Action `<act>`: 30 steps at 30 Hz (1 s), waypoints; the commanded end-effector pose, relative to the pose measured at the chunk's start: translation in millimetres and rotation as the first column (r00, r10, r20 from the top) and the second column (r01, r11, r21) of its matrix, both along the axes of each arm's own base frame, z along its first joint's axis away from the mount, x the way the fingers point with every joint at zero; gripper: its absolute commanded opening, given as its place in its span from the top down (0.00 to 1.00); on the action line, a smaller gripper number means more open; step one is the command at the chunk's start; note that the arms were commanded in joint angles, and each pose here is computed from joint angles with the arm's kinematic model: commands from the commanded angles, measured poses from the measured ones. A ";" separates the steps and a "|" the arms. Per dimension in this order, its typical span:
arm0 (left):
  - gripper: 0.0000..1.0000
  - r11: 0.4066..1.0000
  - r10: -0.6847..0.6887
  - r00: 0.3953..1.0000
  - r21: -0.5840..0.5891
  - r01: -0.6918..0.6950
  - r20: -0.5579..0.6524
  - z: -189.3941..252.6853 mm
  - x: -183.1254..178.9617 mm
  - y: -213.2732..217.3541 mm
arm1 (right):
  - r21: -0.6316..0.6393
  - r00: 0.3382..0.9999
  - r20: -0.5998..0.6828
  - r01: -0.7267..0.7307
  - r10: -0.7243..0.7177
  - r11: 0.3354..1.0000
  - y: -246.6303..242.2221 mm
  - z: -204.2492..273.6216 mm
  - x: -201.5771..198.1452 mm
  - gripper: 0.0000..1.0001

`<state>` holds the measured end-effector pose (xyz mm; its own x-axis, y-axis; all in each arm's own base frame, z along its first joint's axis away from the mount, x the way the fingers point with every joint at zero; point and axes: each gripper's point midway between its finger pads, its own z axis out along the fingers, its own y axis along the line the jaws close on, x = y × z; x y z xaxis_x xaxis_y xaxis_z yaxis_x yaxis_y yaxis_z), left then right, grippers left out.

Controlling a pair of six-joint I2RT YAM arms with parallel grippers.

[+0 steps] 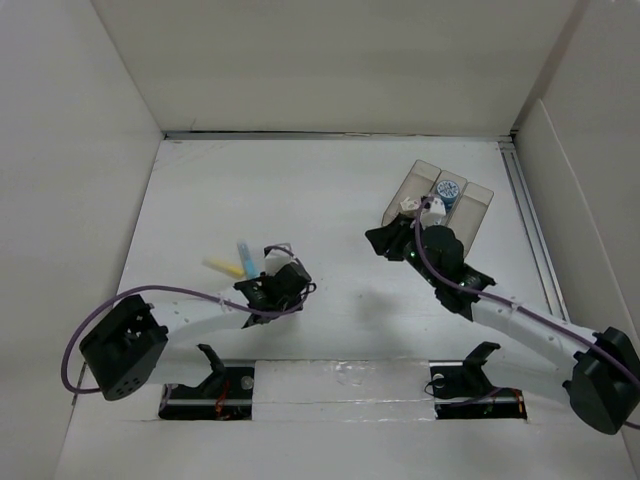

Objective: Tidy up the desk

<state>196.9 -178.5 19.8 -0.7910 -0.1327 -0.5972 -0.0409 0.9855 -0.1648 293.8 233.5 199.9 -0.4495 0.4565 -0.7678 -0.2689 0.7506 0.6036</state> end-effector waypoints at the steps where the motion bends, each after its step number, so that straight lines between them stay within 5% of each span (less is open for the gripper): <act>1: 0.69 0.998 -0.001 1.000 0.061 0.000 0.019 2.8 -0.4 -4.4 | 0.069 0.995 0.097 0.023 -0.029 0.997 -8.0 36.2 -4.2 0.53; 6: 0.88 0.977 -0.011 0.999 0.214 0.003 0.036 -2.4 -8.0 -10.6 | 0.135 0.983 0.173 0.042 -0.065 0.990 -24.7 73.1 -17.0 0.33; 8: 1.00 0.968 -0.015 0.999 0.251 0.003 0.046 -2.9 -8.6 -19.9 | 0.160 0.977 0.204 0.034 -0.067 0.986 -30.0 87.2 -24.3 0.31; 10: 1.00 0.964 -0.029 0.998 0.264 0.012 0.060 -0.8 -8.1 -28.2 | 0.206 0.965 0.252 0.023 -0.076 0.978 -37.5 110.1 -34.0 0.31; 18: 1.00 0.993 -0.113 0.963 0.005 0.115 0.246 84.3 23.6 -105.2 | 0.277 0.925 0.354 0.041 -0.141 0.960 -69.9 179.3 -60.5 0.31; 26: 1.00 0.909 -0.239 0.852 -0.202 0.365 0.465 201.8 61.7 -224.3 | 0.347 0.848 0.467 0.082 -0.248 0.934 -120.9 270.2 -99.6 0.32; 28: 1.00 0.892 -0.287 0.834 -0.185 0.412 0.471 198.3 72.2 -248.5 | 0.355 0.838 0.485 0.075 -0.252 0.932 -125.9 282.9 -106.1 0.39; 30: 1.00 0.853 -0.290 0.800 -0.237 0.465 0.526 232.4 83.1 -277.5 | 0.358 0.830 0.502 0.057 -0.244 0.932 -127.4 294.5 -111.8 0.76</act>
<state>266.8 -419.9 223.8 -0.5184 -0.1508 -0.8418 0.3687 0.8487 -0.3791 187.9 111.4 484.3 0.0661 0.7576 -0.6493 -0.5166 0.5828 0.6273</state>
